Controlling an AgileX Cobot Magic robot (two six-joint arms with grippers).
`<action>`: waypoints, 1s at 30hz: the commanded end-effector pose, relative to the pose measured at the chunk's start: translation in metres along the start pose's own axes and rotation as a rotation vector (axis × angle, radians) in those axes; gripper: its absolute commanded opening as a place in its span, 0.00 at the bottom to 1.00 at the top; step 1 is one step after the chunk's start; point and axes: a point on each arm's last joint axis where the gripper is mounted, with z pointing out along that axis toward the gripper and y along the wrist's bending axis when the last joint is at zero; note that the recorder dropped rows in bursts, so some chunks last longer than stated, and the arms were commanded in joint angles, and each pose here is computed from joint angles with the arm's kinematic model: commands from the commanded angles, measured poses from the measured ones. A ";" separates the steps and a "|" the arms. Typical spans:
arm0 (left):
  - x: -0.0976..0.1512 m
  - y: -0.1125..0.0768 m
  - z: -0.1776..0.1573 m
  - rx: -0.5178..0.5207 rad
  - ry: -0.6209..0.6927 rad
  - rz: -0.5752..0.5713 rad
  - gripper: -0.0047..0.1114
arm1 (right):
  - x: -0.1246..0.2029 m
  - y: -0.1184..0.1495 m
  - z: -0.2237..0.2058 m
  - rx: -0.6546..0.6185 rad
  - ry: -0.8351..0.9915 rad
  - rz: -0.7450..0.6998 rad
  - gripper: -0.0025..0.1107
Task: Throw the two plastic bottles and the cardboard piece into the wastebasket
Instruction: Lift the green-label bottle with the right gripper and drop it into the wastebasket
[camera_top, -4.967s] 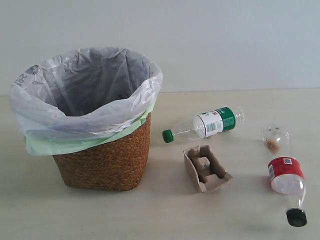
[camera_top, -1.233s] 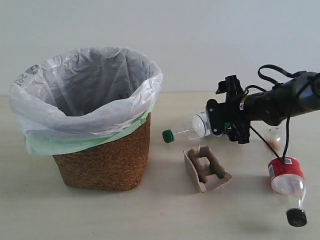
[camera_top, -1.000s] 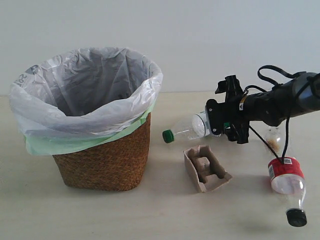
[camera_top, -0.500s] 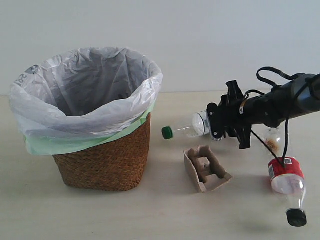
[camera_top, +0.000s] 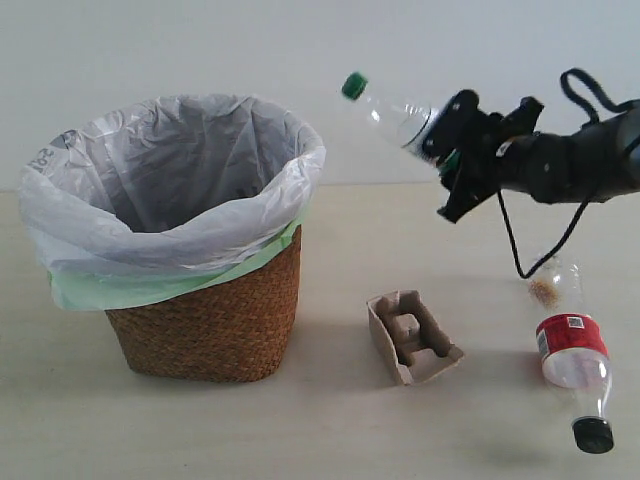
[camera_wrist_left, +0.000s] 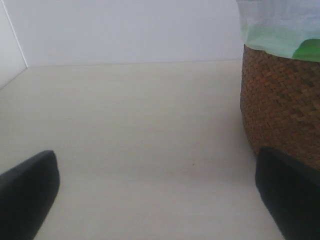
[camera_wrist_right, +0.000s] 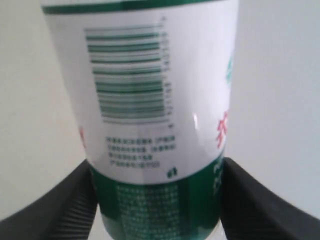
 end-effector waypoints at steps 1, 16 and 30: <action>-0.002 0.000 -0.001 0.005 -0.015 -0.009 0.97 | -0.021 -0.035 -0.026 0.150 -0.043 0.299 0.02; -0.002 0.000 -0.001 0.005 -0.015 -0.009 0.97 | -0.083 -0.086 -0.104 0.030 -0.181 0.971 0.02; -0.002 0.000 -0.001 0.005 -0.015 -0.009 0.97 | -0.219 -0.012 -0.157 -0.444 -0.317 0.929 0.02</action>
